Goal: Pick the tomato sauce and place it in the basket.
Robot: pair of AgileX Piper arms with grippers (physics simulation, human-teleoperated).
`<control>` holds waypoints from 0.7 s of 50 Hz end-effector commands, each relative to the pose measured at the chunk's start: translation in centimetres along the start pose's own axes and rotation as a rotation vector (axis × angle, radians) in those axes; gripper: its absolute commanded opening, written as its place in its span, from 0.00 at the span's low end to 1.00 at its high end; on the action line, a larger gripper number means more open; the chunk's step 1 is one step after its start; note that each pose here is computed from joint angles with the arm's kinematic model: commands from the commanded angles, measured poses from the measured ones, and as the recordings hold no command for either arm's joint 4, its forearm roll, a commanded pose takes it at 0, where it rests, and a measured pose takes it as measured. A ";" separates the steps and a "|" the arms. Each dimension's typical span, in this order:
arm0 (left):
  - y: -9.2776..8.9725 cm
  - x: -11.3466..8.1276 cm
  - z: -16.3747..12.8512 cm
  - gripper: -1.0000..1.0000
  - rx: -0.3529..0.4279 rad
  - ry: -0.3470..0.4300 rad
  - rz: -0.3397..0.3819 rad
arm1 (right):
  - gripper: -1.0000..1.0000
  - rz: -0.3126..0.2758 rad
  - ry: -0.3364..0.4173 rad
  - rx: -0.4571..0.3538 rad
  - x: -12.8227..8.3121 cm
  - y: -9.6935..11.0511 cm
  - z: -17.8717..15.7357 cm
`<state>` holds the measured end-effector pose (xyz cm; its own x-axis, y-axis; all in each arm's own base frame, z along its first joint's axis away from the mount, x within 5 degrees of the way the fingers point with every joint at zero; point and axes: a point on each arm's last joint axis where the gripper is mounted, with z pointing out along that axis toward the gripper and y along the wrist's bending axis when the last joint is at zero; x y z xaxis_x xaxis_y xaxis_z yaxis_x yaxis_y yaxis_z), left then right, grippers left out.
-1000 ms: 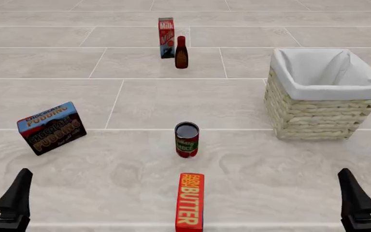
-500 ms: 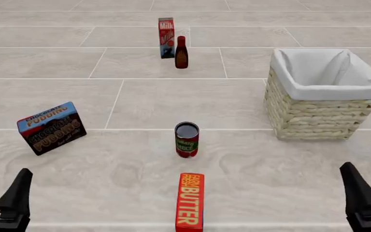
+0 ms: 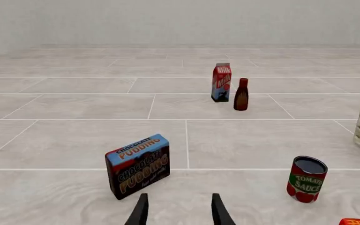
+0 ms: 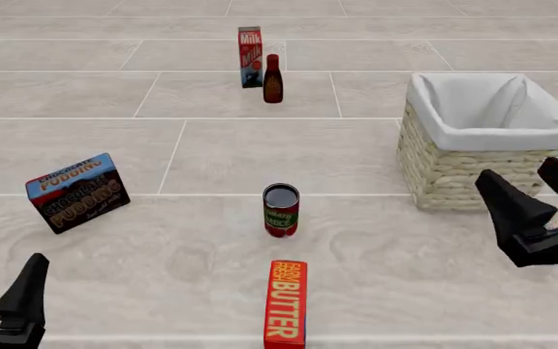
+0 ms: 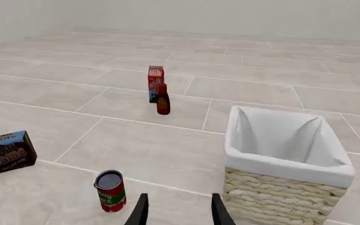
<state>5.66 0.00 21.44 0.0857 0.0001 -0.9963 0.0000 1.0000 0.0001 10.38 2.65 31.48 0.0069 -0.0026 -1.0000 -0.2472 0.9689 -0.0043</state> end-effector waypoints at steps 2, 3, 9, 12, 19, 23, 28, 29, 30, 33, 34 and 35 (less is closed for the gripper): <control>0.0 0.0 0.0 1.00 0.000 0.000 0.000 | 1.00 0.001 0.094 -0.106 -1.3 1.7 5.4; 0.0 0.0 0.0 1.00 0.000 0.000 0.000 | 1.00 -0.010 0.106 -0.109 -1.3 1.8 5.9; 0.0 0.0 0.0 1.00 0.000 0.000 0.000 | 1.00 -0.014 0.121 -0.149 -1.4 2.8 7.8; 0.0 0.0 0.0 1.00 0.000 0.000 0.000 | 1.00 -0.008 0.126 -0.163 -1.5 3.1 8.5; 0.0 0.0 0.0 1.00 0.000 0.000 0.000 | 1.00 0.008 0.141 -0.171 -1.3 3.6 10.1; 0.0 0.0 0.0 1.00 0.000 0.000 0.000 | 1.00 0.010 0.152 -0.182 -1.0 4.0 11.1; 0.0 0.0 0.0 1.00 0.000 0.000 0.000 | 1.00 -0.009 0.173 -0.203 -0.5 4.7 12.2; 0.0 0.0 0.0 1.00 0.000 0.000 0.000 | 1.00 -0.004 0.174 -0.205 -0.5 4.8 12.4; 0.0 0.0 0.0 1.00 0.000 0.000 0.000 | 1.00 -0.017 0.180 -0.211 -0.2 5.0 12.7; 0.0 0.0 0.0 1.00 0.000 0.000 0.000 | 1.00 -0.017 0.193 -0.225 0.2 5.5 13.3; 0.0 0.0 0.0 1.00 0.000 0.000 0.000 | 1.00 -0.020 0.197 -0.227 0.3 5.6 13.5; 0.0 0.0 0.0 1.00 0.000 0.000 0.000 | 1.00 -0.023 0.199 -0.229 0.4 5.7 13.6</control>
<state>5.66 0.00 21.44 0.0858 0.0001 -0.9963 0.0000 1.0000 0.0001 20.44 9.73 32.18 -0.1443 -0.0658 -0.9873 -0.4294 0.9031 0.0026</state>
